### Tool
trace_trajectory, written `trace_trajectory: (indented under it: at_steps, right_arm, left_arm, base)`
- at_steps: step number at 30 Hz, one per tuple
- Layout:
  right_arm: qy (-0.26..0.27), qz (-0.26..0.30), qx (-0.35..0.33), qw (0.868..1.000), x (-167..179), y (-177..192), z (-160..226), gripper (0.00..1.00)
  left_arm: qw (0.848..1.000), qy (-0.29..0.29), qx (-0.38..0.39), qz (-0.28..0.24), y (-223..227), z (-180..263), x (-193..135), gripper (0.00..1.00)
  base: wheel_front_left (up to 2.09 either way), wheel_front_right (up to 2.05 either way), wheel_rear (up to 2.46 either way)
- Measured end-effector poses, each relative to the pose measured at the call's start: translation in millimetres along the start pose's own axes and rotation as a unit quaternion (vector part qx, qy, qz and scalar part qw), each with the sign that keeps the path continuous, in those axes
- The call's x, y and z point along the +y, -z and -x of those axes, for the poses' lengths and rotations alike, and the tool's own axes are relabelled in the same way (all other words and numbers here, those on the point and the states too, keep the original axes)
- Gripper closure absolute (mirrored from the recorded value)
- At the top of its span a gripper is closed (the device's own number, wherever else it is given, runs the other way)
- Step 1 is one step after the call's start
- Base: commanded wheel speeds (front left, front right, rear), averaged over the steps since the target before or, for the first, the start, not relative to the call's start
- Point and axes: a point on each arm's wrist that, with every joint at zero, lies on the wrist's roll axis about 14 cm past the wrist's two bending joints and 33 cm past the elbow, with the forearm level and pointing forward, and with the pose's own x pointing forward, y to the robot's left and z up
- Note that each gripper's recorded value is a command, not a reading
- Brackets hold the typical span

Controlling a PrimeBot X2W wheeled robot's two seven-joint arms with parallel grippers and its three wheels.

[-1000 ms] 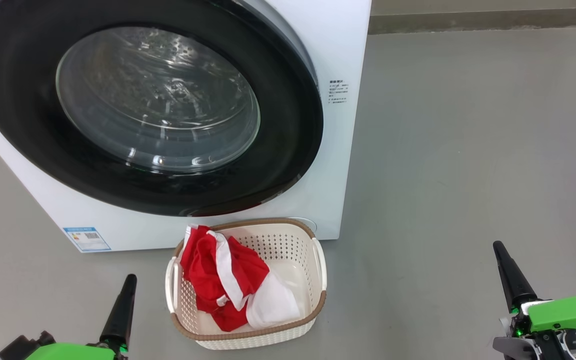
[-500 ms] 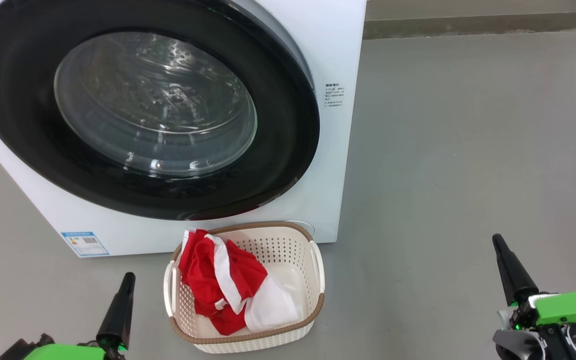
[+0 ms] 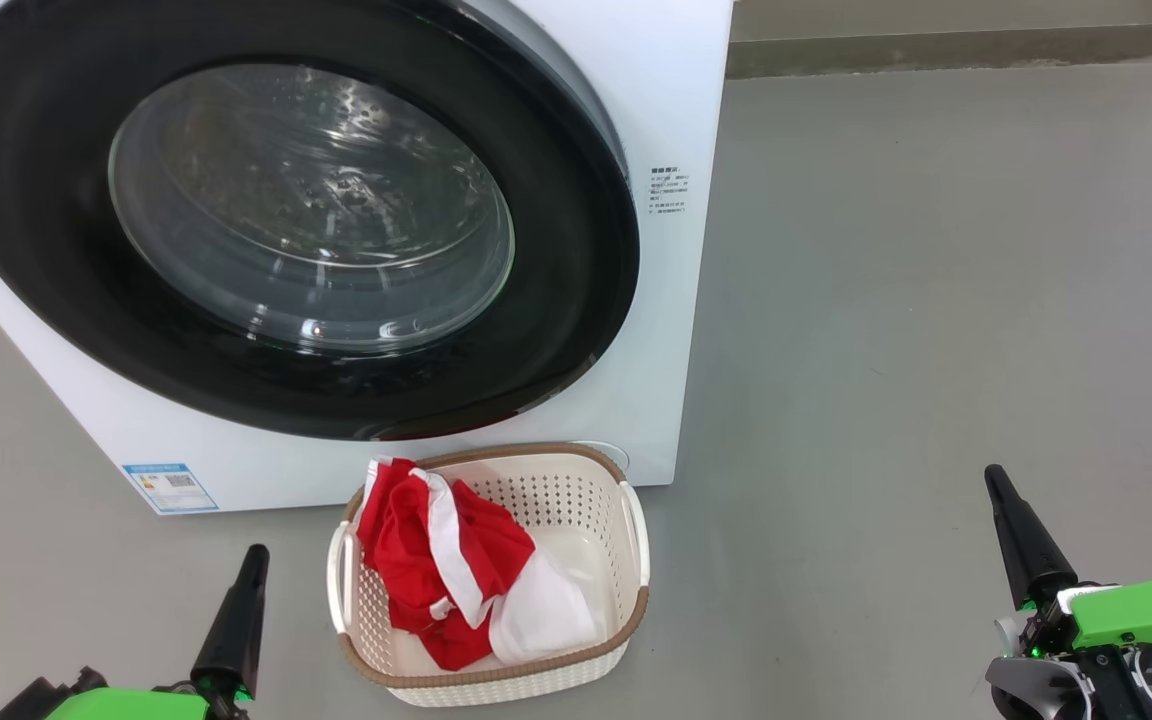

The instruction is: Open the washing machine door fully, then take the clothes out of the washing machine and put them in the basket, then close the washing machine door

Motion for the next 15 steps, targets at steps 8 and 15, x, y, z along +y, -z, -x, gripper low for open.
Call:
trace_trajectory:
  at_steps: [8,15]
  right_arm:
    - [0.000,0.000,0.000,1.000,0.0,0.0,0.0,1.00]
    - [0.000,0.000,0.000,1.000,-0.1,-0.1,0.0,1.00]
  left_arm:
    - [1.000,0.000,-0.001,0.000,-0.3,0.0,0.0,1.00]
    - [1.000,0.000,0.000,0.002,0.4,0.0,0.0,1.00]
  base:
    - [0.00,0.00,0.00]
    - [0.00,0.00,0.00]
